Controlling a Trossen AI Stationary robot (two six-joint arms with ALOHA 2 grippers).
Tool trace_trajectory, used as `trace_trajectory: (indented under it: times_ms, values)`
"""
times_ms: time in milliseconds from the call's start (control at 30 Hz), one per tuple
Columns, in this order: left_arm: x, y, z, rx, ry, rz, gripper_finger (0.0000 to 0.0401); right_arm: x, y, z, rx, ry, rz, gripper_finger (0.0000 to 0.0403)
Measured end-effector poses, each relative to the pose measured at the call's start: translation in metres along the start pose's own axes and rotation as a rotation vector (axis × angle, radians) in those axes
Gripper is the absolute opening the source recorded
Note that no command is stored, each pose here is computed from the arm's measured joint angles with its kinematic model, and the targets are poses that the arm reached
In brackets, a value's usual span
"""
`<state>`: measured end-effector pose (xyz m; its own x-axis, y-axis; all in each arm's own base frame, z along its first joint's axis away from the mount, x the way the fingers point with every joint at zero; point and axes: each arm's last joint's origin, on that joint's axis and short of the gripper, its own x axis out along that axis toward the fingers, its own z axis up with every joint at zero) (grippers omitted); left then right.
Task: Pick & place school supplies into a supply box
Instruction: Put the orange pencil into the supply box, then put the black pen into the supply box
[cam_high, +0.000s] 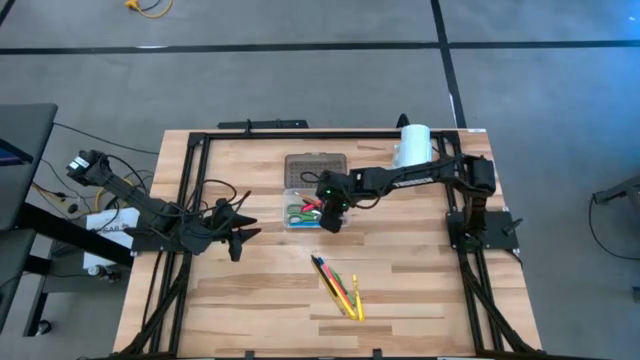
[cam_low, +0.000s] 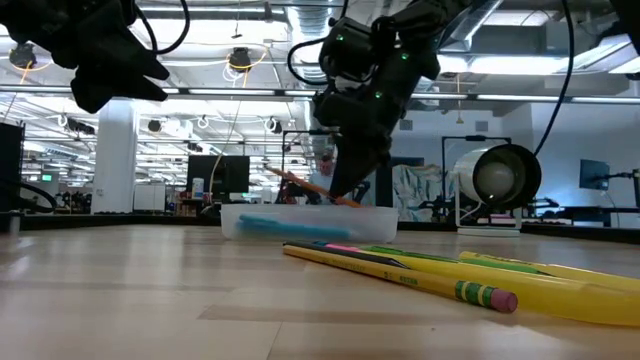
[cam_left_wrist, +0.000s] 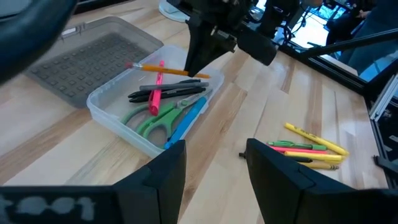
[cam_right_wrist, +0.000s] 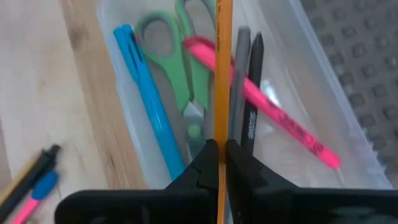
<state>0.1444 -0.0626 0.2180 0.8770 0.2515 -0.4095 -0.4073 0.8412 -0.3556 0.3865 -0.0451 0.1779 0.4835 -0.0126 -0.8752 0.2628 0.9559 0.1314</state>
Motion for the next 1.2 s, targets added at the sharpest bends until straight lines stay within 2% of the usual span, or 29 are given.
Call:
trace_trajectory:
  times_ms: [200, 533, 700, 933, 1200]
  values:
    - [0.000, 0.000, 0.000, 0.004, -0.001, 0.005, 0.0157, -0.001, -0.003, 0.001, 0.010, -0.001, -0.014, 0.0013]
    - [0.000, 0.001, 0.000, 0.006, -0.015, 0.019, 0.0157, -0.001, -0.005, 0.001, 0.028, -0.002, -0.016, 0.0099]
    - [0.000, 0.001, 0.000, 0.004, -0.014, 0.016, 0.0157, -0.004, -0.002, 0.001, 0.023, -0.006, -0.011, 0.0129]
    - [0.002, -0.009, 0.005, 0.058, -0.037, -0.069, 0.0157, -0.038, 0.019, 0.005, -0.022, -0.086, 0.021, 0.0140]
    - [0.014, -0.021, 0.002, 0.098, -0.061, -0.106, 0.0157, -0.089, 0.046, -0.014, -0.076, -0.065, -0.047, 0.0126]
